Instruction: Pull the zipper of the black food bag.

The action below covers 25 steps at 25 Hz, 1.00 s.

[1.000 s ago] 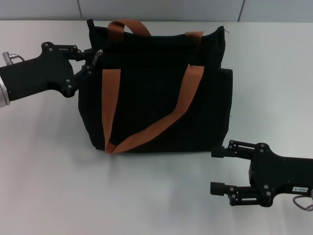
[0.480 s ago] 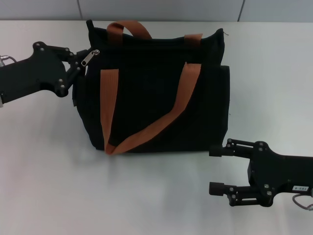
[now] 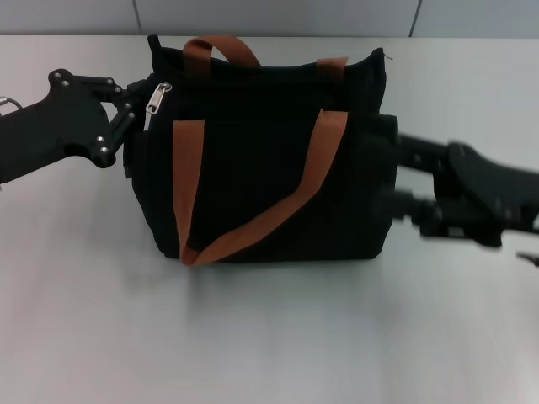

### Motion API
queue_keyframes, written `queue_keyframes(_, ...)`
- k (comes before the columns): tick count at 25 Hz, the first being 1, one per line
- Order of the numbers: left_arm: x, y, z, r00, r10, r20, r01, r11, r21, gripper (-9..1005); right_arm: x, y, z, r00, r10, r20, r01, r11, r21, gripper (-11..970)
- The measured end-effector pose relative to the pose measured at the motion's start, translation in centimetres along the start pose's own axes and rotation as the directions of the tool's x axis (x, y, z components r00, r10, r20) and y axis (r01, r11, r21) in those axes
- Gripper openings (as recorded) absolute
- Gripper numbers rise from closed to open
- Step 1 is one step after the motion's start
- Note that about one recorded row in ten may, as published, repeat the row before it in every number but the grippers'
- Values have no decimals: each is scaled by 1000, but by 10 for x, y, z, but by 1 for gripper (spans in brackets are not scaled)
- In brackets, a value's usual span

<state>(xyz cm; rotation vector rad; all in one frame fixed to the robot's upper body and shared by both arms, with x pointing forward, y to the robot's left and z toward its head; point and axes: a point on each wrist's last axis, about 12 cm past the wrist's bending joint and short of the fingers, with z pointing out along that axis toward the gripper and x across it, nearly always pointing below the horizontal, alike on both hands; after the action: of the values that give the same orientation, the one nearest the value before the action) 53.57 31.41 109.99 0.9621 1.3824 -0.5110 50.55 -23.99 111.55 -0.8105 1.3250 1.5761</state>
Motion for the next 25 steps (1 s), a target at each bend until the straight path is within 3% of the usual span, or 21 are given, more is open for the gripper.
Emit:
queue_keyframes(5,0,-1,1,1000,-2,17,3,1000,-8,26,-22,-18,22,997,80,-13,-81,997,-8,796)
queue_keyframes(6,-1,-1,0,1000,4,27,-3,1000,-16,26,-32,-28,33,992,117,-38,-117,993,13,796)
queue_keyframes(14,-1,-2,2,999,6,42,-5,1000,-20,27,-54,-62,85,962,210,-175,-191,974,118,796)
queue_keyframes(19,-2,-1,3,999,7,48,-6,1000,-21,27,-61,-76,112,929,258,-266,-209,957,201,791)
queue_keyframes(25,-2,-1,4,999,9,48,-8,1000,-22,27,-68,-82,132,888,330,-321,-254,933,256,752)
